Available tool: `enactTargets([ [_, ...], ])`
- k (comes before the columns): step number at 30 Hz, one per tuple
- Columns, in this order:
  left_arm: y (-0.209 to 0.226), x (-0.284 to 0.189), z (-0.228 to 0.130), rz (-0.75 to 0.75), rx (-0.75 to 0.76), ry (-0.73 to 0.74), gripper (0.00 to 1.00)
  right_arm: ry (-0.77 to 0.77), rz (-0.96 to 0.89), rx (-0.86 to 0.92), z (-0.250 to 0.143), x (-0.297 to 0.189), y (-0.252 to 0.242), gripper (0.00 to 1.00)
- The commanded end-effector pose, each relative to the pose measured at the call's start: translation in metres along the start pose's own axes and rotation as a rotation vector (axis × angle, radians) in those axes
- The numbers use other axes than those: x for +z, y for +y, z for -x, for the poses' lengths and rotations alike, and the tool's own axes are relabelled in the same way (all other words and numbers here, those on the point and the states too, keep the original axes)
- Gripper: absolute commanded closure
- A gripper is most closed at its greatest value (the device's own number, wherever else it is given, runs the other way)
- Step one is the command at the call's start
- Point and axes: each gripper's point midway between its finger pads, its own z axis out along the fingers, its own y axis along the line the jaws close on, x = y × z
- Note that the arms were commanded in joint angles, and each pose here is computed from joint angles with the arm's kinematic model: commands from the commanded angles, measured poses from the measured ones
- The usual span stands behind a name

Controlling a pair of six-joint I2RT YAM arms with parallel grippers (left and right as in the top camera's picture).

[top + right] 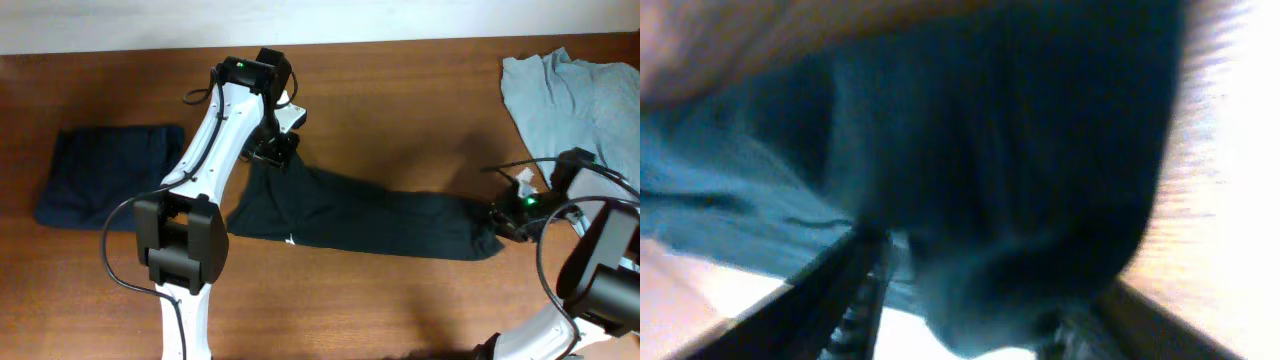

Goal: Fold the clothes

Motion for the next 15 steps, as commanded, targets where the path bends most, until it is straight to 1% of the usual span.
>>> enactTargets([
  [1,-0.001,0.001,0.002,-0.013,-0.011,-0.006,0.57,0.069,0.024,-0.099,-0.013,0.023,0.018,0.70],
  [3,0.000,0.000,0.002,-0.014,-0.013,-0.006,0.57,0.063,0.019,-0.111,-0.011,0.024,0.019,0.75],
  [6,0.000,0.000,0.002,-0.014,-0.013,-0.005,0.57,0.038,0.023,-0.095,-0.005,0.018,0.014,0.94],
  [7,0.000,0.000,0.002,-0.014,-0.013,-0.006,0.57,0.020,0.025,-0.091,-0.002,0.012,0.014,0.96],
  [11,0.004,0.000,0.002,0.003,-0.014,-0.006,0.57,-0.086,0.003,-0.068,0.015,-0.026,0.018,0.96],
  [12,0.006,0.000,0.002,0.012,-0.017,-0.005,0.57,-0.130,-0.044,-0.038,0.021,-0.043,0.014,0.96],
  [13,0.010,0.000,0.001,0.012,-0.026,-0.006,0.58,-0.203,-0.125,-0.018,0.029,-0.074,0.009,0.96],
  [15,0.016,-0.001,0.000,0.013,-0.046,-0.008,0.58,-0.289,-0.211,-0.023,0.035,-0.111,0.011,0.95],
])
